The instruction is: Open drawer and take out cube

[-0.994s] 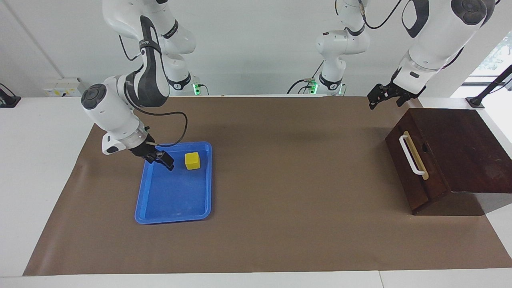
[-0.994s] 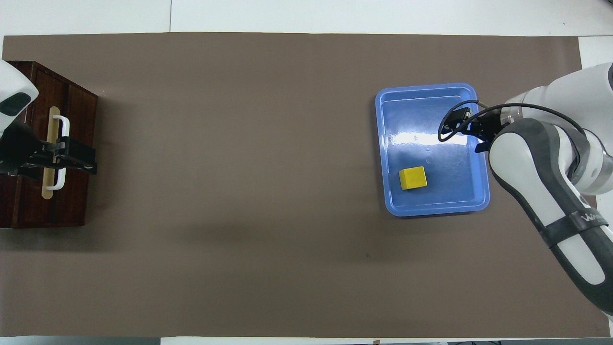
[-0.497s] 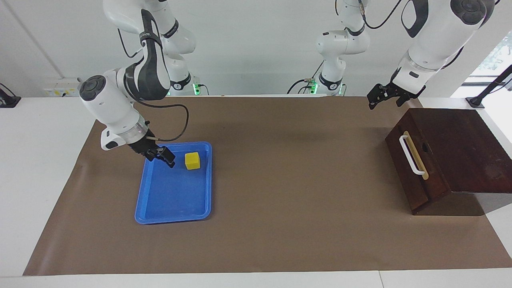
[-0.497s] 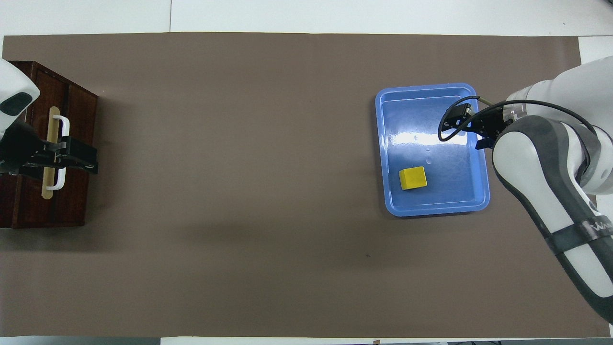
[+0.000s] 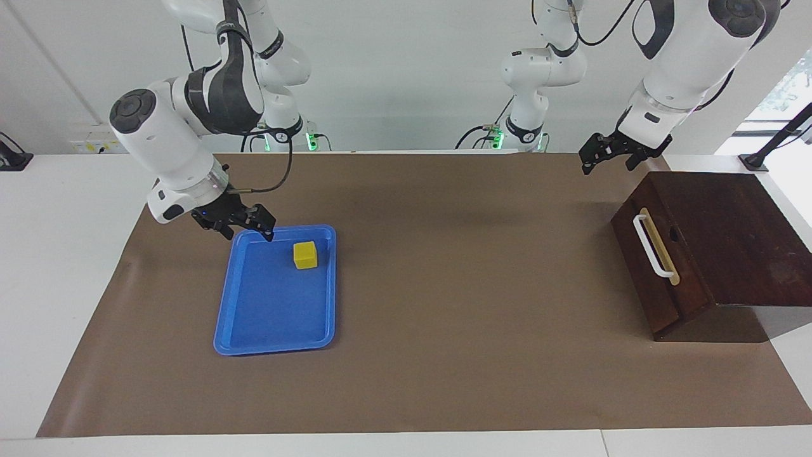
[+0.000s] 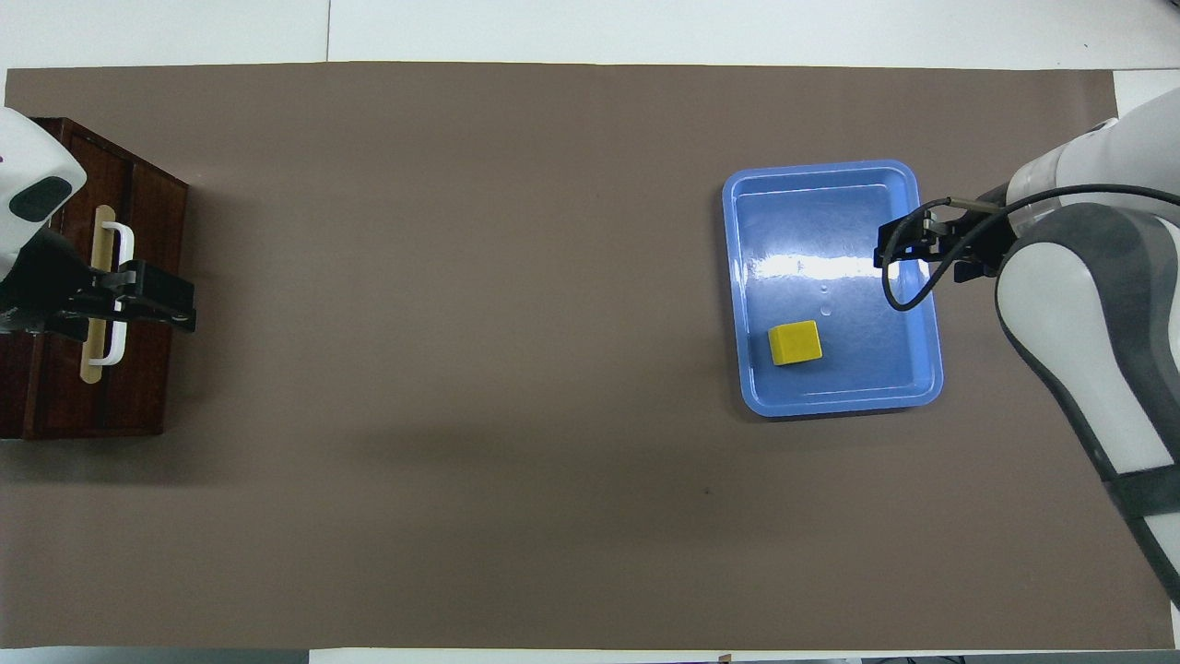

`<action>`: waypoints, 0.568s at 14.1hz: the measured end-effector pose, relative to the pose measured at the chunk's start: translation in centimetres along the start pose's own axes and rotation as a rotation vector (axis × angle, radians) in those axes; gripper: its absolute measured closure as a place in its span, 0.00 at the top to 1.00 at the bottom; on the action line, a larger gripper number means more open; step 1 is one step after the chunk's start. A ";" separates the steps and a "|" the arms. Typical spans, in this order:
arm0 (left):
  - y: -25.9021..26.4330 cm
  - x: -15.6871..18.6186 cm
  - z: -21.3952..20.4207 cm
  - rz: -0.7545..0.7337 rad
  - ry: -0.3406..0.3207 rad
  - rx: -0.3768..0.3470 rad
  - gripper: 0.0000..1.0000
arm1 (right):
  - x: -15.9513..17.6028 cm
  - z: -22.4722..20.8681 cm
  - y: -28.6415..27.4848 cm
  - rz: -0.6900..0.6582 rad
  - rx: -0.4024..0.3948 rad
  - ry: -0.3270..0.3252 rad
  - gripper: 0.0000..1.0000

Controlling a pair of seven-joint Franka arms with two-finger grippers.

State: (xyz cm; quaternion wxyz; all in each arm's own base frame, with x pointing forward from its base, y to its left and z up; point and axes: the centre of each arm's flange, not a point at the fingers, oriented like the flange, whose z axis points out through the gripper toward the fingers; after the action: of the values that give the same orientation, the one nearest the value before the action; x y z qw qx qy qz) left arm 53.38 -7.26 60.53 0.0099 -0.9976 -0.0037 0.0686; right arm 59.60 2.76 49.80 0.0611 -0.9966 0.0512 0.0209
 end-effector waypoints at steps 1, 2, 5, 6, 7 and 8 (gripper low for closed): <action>-0.1 0.0 0.0 -0.002 0.000 0.000 1.00 | -0.2 -1.3 0.0 -0.039 -0.027 0.000 1.00; -0.2 0.0 0.0 -0.003 0.000 0.000 1.00 | -0.6 -2.6 0.0 -0.064 -0.050 -0.003 1.00; -0.7 0.1 0.0 -0.013 0.000 -0.002 1.00 | -2.4 -6.1 -0.4 -0.089 -0.075 -0.015 1.00; -0.9 0.1 0.0 -0.017 0.000 -0.002 1.00 | -3.2 -7.2 -0.7 -0.096 -0.082 -0.017 1.00; -1.1 0.1 0.0 -0.020 0.000 -0.003 1.00 | -4.1 -8.3 -1.2 -0.107 -0.092 -0.020 1.00; -1.1 0.2 0.0 -0.021 0.000 -0.003 1.00 | -5.3 -9.3 -2.0 -0.124 -0.113 -0.024 1.00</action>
State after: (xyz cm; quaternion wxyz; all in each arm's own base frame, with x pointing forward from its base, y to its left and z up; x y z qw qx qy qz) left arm 53.53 -6.11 60.53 0.0090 -0.9975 -0.0146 0.0685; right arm 54.90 4.09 59.55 0.0067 -0.9994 -0.0129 0.0321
